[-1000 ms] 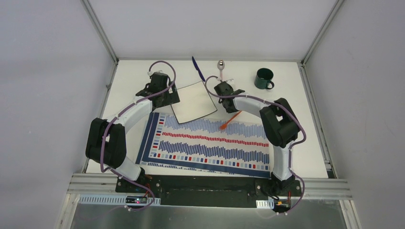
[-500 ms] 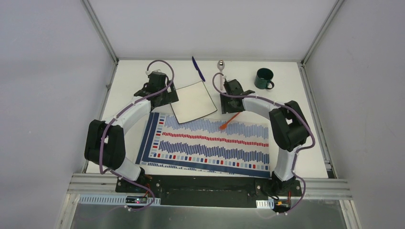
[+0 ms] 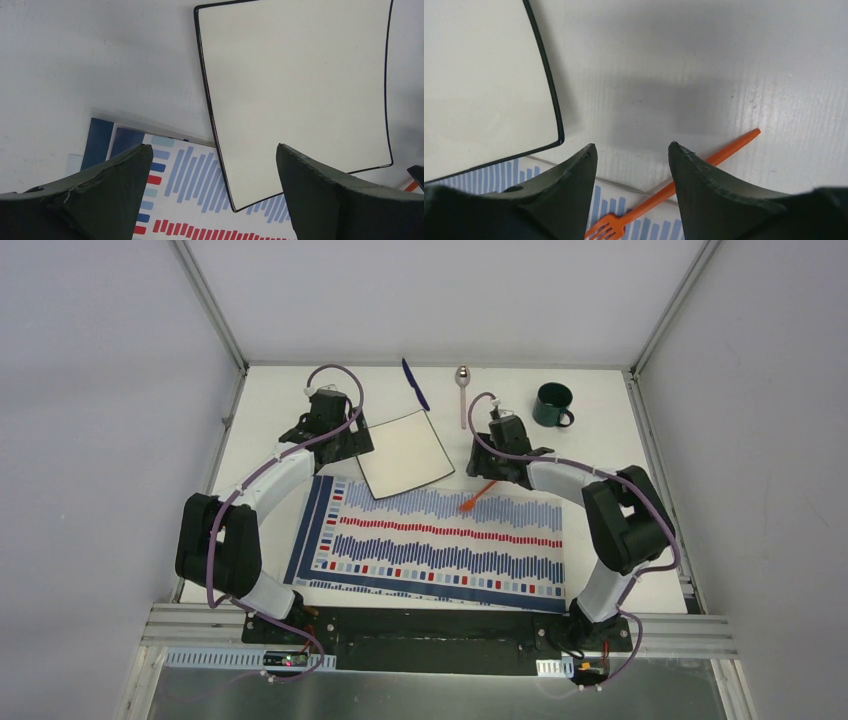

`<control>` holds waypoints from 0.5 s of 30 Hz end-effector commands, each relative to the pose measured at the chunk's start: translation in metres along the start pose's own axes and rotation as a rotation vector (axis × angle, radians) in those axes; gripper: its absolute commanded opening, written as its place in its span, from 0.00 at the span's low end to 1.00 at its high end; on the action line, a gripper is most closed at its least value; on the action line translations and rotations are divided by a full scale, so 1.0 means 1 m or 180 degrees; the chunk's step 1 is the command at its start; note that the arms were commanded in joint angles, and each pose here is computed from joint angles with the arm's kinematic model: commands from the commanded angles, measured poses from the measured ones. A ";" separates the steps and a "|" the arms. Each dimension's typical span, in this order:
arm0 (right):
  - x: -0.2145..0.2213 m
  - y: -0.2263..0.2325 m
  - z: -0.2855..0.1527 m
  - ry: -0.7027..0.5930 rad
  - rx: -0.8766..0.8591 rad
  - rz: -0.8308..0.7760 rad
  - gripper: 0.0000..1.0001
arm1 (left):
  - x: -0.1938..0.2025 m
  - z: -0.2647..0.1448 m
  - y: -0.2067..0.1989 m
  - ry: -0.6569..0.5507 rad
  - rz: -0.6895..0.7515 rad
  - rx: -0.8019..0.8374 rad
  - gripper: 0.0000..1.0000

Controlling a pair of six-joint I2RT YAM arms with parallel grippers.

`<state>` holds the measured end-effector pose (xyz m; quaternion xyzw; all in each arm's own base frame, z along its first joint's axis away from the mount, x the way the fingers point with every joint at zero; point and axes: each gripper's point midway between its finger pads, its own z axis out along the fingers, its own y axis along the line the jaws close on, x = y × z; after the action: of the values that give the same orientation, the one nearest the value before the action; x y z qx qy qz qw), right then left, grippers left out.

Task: Set the dinner table for one person

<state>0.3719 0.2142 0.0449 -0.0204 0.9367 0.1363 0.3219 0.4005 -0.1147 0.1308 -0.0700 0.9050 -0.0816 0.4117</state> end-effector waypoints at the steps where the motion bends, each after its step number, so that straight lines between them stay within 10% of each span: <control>1: -0.033 0.025 -0.004 -0.0407 -0.0601 0.0699 0.60 | -0.013 -0.007 0.001 -0.0119 -0.0005 0.0041 0.99; 15: -0.026 0.063 0.019 -0.0290 -0.1366 0.1021 0.63 | -0.013 -0.005 0.000 -0.0112 0.0015 0.0042 0.99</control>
<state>0.3897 0.2599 0.0446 0.0719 0.8881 0.3261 0.3157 0.4004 -0.1152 0.1308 -0.0693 0.9051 -0.0827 0.4113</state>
